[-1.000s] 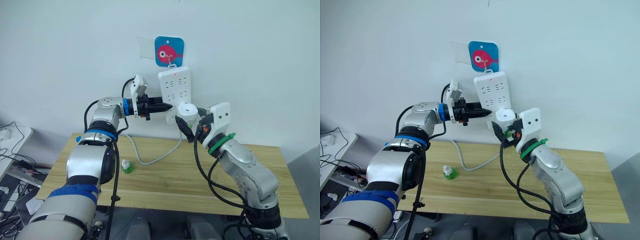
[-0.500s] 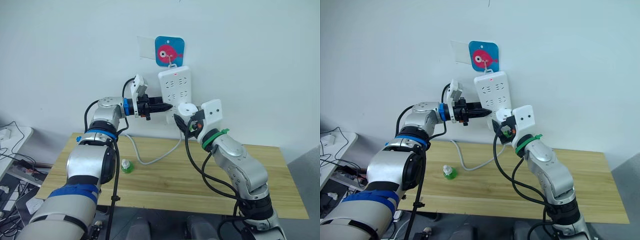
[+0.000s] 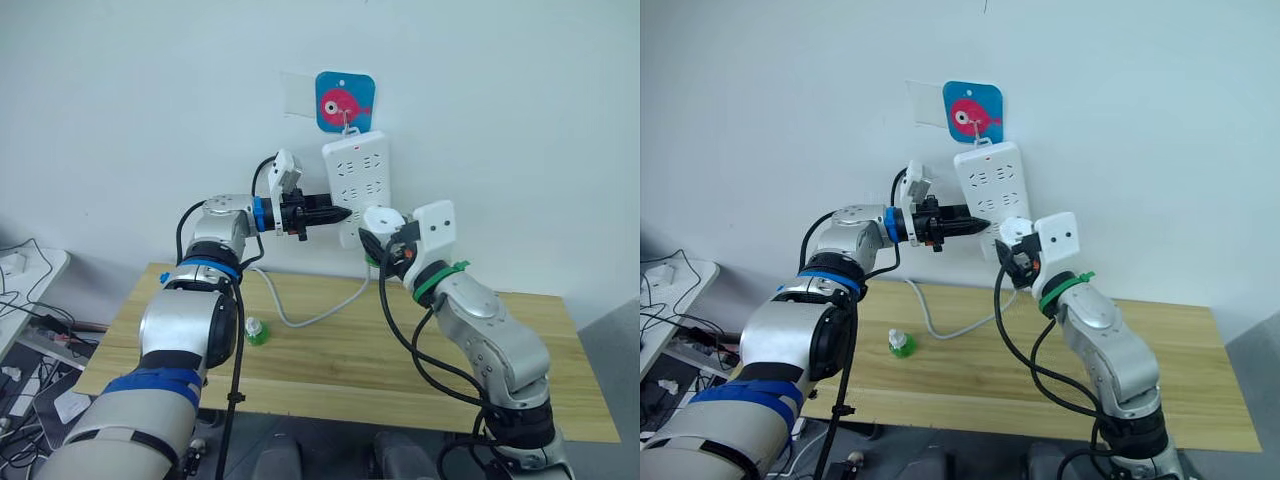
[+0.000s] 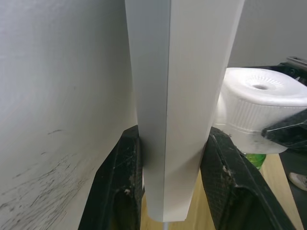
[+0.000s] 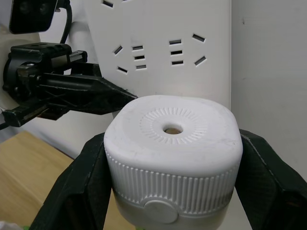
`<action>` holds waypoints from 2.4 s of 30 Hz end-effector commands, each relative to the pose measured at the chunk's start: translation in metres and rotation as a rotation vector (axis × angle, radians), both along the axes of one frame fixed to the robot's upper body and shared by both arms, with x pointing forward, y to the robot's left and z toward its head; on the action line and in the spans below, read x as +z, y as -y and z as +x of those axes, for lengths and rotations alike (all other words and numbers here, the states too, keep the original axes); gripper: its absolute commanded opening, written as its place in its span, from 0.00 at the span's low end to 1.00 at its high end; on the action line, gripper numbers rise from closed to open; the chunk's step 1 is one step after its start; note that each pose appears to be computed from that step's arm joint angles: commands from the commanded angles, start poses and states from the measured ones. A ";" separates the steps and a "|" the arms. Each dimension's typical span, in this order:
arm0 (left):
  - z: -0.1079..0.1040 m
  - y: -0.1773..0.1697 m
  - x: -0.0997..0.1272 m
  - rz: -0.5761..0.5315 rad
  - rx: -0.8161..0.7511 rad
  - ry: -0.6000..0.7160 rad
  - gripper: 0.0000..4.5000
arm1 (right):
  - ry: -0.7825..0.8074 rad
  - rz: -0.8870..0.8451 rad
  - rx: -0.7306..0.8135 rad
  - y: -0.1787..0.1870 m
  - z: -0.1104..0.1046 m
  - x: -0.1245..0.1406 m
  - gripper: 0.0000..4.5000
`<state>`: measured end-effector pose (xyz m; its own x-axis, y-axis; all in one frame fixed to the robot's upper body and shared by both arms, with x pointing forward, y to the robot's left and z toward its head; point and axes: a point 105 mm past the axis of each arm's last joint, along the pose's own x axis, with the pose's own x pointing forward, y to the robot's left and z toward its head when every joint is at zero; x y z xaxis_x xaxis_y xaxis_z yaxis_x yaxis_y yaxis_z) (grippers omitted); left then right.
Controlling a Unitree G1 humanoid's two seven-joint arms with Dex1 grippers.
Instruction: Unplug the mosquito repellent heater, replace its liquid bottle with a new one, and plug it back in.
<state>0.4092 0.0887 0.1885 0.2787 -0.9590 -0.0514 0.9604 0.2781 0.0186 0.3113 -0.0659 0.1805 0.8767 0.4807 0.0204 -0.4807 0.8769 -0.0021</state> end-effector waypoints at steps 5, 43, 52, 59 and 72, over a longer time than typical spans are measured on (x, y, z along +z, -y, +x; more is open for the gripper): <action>0.010 -0.005 0.021 -0.028 0.077 0.059 0.28 | 0.042 0.014 0.018 0.003 -0.015 0.019 0.68; -0.084 -0.007 -0.039 -0.062 0.086 0.220 1.00 | -0.247 0.917 -0.227 0.112 0.013 -0.042 0.68; -0.068 0.055 -0.051 -0.128 0.047 0.270 1.00 | -0.278 1.066 -0.132 0.088 0.012 -0.040 0.68; -0.074 0.083 -0.058 -0.189 0.013 0.266 1.00 | -0.280 1.104 -0.062 0.075 0.007 -0.035 0.68; -0.064 0.102 -0.056 -0.209 0.040 0.286 1.00 | -0.266 1.110 0.009 0.064 0.003 -0.021 0.68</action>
